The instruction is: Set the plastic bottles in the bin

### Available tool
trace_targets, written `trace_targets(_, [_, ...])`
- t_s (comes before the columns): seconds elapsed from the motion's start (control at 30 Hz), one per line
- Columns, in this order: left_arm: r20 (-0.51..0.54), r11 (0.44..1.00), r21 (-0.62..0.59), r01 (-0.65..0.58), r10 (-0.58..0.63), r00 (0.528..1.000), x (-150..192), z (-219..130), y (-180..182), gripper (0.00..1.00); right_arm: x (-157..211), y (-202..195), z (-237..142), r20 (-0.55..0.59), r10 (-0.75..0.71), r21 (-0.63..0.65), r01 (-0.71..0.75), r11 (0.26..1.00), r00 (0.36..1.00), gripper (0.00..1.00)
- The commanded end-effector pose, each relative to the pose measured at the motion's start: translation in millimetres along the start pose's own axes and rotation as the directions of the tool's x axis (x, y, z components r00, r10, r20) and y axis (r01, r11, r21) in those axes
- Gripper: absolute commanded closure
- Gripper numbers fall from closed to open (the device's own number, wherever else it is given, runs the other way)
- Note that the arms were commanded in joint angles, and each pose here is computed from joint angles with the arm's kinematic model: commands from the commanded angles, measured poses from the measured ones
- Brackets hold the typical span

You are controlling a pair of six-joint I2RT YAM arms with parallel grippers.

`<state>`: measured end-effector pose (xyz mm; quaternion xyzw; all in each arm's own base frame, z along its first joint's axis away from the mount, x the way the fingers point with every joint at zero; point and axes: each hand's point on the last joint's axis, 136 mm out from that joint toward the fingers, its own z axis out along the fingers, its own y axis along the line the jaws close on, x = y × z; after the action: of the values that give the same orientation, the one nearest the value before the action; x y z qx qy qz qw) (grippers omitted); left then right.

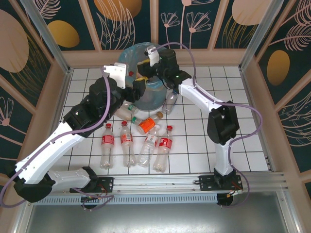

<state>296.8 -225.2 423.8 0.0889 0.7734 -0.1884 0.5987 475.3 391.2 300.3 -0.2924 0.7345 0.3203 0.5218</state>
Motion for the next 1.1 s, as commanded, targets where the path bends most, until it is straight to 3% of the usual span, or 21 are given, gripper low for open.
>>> trace_targets(0.0, [0.015, 1.0, 0.001, 0.019, -0.019, 1.0, -1.8, 3.8, -1.3, 0.23, 6.1, 4.8, 2.1, -0.007, -0.015, -0.059, 0.014, 0.998, 1.0, 0.45])
trace_targets(0.17, [0.009, 1.0, 0.003, 0.019, -0.019, 1.0, 1.6, 6.6, -2.3, 0.22, -5.7, 9.9, -3.3, 0.015, -0.012, -0.076, 0.013, 0.997, 1.0, 0.3])
trace_targets(0.57, [0.006, 1.0, 0.006, 0.016, -0.016, 1.0, 1.1, 7.8, -3.6, 0.22, -67.5, 23.4, -32.3, 0.113, 0.013, -0.076, -0.004, 0.997, 0.994, 0.29])
trace_targets(0.83, [-0.064, 0.998, 0.059, -0.016, 0.02, 0.998, 17.8, 25.1, -19.3, 0.22, -119.7, 34.3, -95.3, 0.181, 0.061, 0.025, -0.066, 0.997, 0.982, 0.3])
trace_targets(1.07, [-0.133, 0.976, 0.204, -0.071, 0.1, 0.986, 33.2, 44.9, -52.7, 0.23, -103.5, 29.1, -169.1, 0.2, 0.15, 0.132, -0.179, 0.975, 0.968, 0.3])
